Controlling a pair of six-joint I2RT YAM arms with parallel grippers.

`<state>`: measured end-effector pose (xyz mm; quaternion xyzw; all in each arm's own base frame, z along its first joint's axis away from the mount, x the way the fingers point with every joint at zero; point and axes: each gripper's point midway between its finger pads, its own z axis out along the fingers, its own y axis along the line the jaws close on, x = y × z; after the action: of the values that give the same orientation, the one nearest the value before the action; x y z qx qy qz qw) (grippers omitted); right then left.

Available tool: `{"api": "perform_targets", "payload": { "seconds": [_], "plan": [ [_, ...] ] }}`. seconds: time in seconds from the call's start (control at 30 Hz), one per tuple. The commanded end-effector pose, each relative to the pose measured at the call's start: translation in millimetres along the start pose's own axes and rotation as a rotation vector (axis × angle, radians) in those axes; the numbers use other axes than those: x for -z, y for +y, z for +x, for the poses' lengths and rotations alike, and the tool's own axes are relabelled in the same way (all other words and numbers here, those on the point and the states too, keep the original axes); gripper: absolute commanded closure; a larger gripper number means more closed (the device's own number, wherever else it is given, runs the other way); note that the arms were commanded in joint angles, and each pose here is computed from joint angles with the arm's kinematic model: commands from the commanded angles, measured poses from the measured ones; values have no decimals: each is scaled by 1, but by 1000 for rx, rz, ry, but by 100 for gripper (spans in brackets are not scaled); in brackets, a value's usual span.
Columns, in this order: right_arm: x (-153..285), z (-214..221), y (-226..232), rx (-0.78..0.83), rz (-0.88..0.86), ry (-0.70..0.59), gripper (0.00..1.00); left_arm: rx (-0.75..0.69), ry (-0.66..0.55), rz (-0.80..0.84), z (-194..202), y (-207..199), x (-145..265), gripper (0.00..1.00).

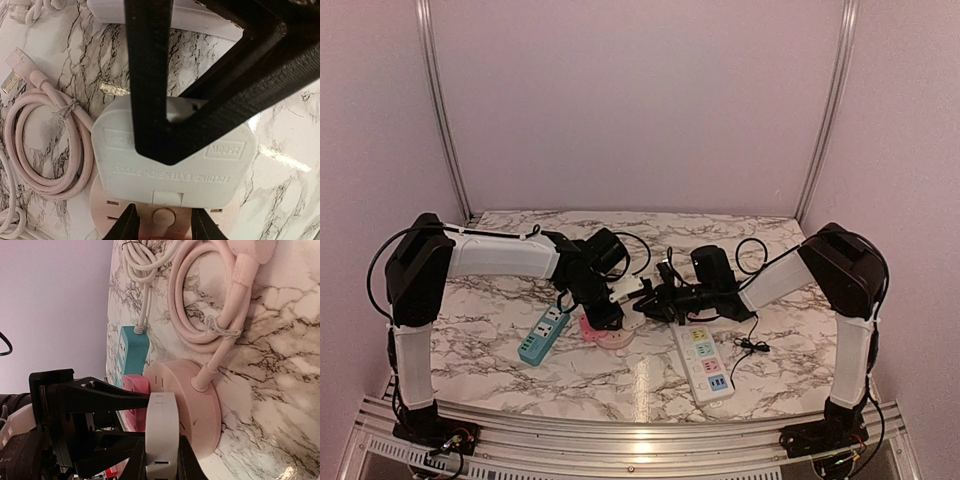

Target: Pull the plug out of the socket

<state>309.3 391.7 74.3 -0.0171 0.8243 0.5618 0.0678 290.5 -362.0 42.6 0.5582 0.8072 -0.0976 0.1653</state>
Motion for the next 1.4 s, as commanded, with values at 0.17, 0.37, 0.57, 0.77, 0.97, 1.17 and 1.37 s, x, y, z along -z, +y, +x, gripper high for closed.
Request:
{"api": "perform_targets", "payload": {
  "seconds": [0.17,0.37,0.57,0.77,0.97,1.17,1.37],
  "plan": [
    [2,-4,41,104,-114,30,100,90,-67,-6,-9,-2,18,60],
    [1,-4,34,102,-87,31,100,180,-148,-56,-22,8,51,61],
    [-1,-5,30,101,-68,31,100,282,-125,-47,2,7,56,65],
    [-2,-5,25,87,-61,26,100,364,-100,-19,22,-3,52,77],
    [-3,-5,25,84,-63,26,100,428,-79,-44,32,0,41,90],
    [-3,-3,21,74,-60,25,100,420,-76,-39,29,-1,32,92],
    [-2,-3,23,63,-78,22,100,408,20,-51,42,-7,11,94]
  ]
}}
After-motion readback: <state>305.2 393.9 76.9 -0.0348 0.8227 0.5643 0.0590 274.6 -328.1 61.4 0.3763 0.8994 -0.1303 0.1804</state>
